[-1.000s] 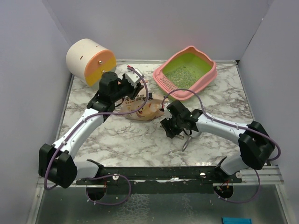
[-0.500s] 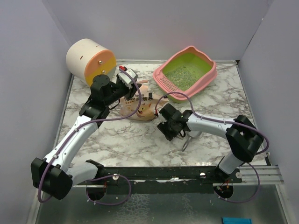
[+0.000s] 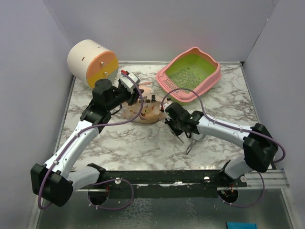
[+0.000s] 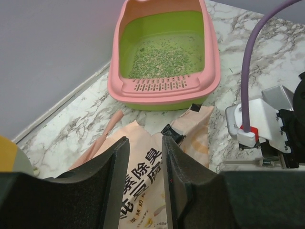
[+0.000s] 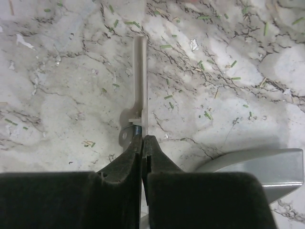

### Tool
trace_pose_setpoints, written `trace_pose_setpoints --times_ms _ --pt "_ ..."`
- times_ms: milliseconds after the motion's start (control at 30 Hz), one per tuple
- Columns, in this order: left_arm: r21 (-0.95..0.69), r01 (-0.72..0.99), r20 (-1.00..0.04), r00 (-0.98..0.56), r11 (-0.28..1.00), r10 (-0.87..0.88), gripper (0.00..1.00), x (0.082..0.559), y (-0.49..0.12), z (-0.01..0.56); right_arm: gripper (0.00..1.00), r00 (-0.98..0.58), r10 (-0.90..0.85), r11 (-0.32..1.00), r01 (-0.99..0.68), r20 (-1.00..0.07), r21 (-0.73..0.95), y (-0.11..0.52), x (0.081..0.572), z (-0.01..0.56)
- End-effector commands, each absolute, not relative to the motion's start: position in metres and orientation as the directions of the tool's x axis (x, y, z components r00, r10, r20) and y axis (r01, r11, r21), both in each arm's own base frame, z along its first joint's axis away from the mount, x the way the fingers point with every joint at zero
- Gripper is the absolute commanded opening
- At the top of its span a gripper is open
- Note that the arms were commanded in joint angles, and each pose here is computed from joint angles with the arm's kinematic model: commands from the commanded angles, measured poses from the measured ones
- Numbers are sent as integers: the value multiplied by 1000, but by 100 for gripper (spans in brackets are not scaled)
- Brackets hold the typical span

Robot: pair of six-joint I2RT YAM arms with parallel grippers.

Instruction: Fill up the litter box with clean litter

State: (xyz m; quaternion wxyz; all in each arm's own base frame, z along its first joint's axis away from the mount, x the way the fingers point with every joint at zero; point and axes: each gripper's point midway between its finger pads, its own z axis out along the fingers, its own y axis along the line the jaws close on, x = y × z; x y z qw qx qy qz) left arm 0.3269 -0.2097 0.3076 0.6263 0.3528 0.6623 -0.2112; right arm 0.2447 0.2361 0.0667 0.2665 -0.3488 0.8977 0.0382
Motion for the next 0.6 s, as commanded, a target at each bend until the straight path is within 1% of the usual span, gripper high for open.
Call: trace_pose_setpoints --times_ms 0,167,233,333,367,400,433,500,567 --pt "100 739 -986 -16 666 165 37 322 -210 308 1 -569 -543 780 -615 -618 -119 242 255 121" --pt "5 783 -992 -73 622 101 40 306 -220 300 1 -507 -480 749 -662 -716 -33 258 248 168" --pt "-12 820 -994 -71 573 80 43 292 -225 299 1 -475 -454 691 -722 -754 38 271 237 186" --pt "-28 867 -997 -62 497 51 48 269 -229 301 1 -397 -385 569 -813 -833 124 287 216 216" --pt "-32 890 -998 -55 456 36 55 258 -230 305 1 -371 -361 531 -836 -856 138 290 213 226" --pt "-31 914 -999 -43 405 20 64 247 -232 309 1 -352 -341 487 -859 -872 156 293 208 235" --pt "-28 932 -999 -32 362 4 68 236 -233 314 1 -336 -322 444 -879 -885 172 295 205 244" --pt "-16 963 -1000 -10 268 -24 74 214 -233 323 1 -306 -283 369 -910 -909 191 295 203 262" --pt "-10 990 -999 -5 140 -35 75 190 -233 330 1 -281 -254 307 -931 -925 198 294 204 276"
